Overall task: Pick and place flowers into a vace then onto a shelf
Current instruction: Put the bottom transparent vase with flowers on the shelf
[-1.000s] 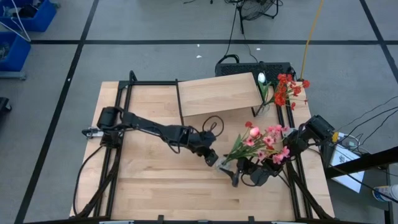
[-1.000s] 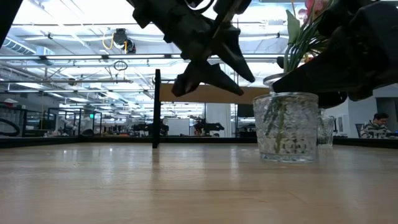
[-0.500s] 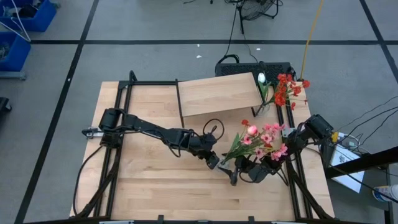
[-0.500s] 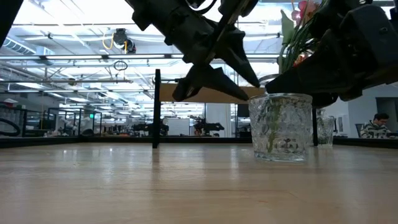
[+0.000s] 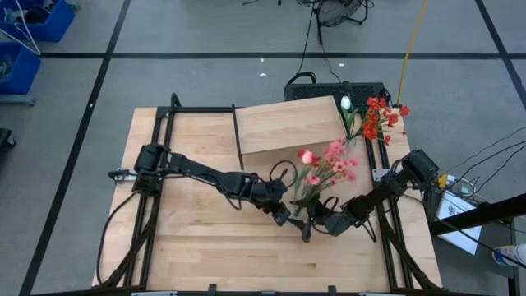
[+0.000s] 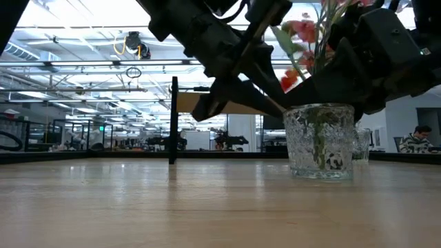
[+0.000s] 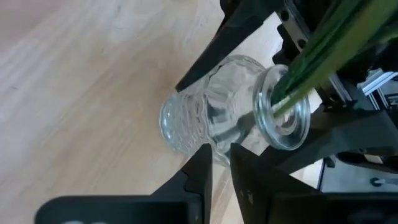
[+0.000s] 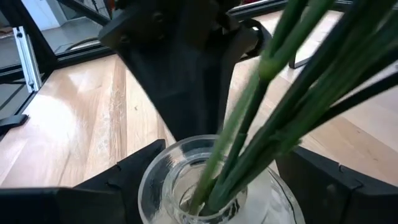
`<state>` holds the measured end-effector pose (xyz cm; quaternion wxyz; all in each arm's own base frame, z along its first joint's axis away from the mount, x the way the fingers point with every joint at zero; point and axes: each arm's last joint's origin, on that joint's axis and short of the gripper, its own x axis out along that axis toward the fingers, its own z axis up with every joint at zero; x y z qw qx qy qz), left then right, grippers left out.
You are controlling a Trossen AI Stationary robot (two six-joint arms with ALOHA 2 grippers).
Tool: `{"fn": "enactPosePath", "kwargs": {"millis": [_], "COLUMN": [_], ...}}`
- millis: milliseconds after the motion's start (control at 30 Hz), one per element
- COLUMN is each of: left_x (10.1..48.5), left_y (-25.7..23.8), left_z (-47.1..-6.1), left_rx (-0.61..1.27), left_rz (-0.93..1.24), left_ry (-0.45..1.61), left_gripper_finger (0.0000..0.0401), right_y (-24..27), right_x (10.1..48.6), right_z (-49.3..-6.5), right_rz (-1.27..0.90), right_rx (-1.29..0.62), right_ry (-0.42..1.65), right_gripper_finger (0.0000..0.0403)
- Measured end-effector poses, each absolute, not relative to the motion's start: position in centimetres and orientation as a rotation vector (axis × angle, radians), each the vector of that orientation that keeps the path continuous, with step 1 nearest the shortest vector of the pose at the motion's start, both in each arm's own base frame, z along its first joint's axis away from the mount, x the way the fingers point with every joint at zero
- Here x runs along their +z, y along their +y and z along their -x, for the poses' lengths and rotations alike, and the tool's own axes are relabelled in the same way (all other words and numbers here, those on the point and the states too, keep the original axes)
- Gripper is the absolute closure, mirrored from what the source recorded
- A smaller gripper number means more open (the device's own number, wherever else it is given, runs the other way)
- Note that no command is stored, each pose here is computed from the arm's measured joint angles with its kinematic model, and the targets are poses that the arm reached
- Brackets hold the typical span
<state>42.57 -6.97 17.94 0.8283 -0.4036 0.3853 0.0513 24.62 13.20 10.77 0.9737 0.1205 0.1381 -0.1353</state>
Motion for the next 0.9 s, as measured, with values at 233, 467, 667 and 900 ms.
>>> {"fn": "enactPosePath", "kwargs": {"millis": [233, 467, 667, 900], "left_x": [19.5, 22.7, 26.3, 29.0], "left_y": [-6.7, -6.3, -5.5, -5.3], "left_z": [-41.9, -39.9, -37.5, -34.5], "left_rx": [0.085, 0.132, 0.235, 0.377], "left_rz": [0.834, 0.765, 0.720, 0.651], "left_ry": [0.819, 0.828, 0.776, 0.746], "left_gripper_finger": [0.0350, 0.0350, 0.0350, 0.0350], "right_y": [13.2, 12.9, 12.1, 9.8], "right_x": [10.8, 12.7, 16.3, 21.1], "right_z": [-24.6, -24.4, -24.1, -23.4], "right_rz": [-0.243, -0.224, -0.186, -0.110], "right_rx": [-0.278, -0.307, -0.318, -0.364], "right_ry": [0.270, 0.214, 0.128, 0.092], "right_gripper_finger": [0.0127, 0.0127, 0.0127, 0.0127]}}
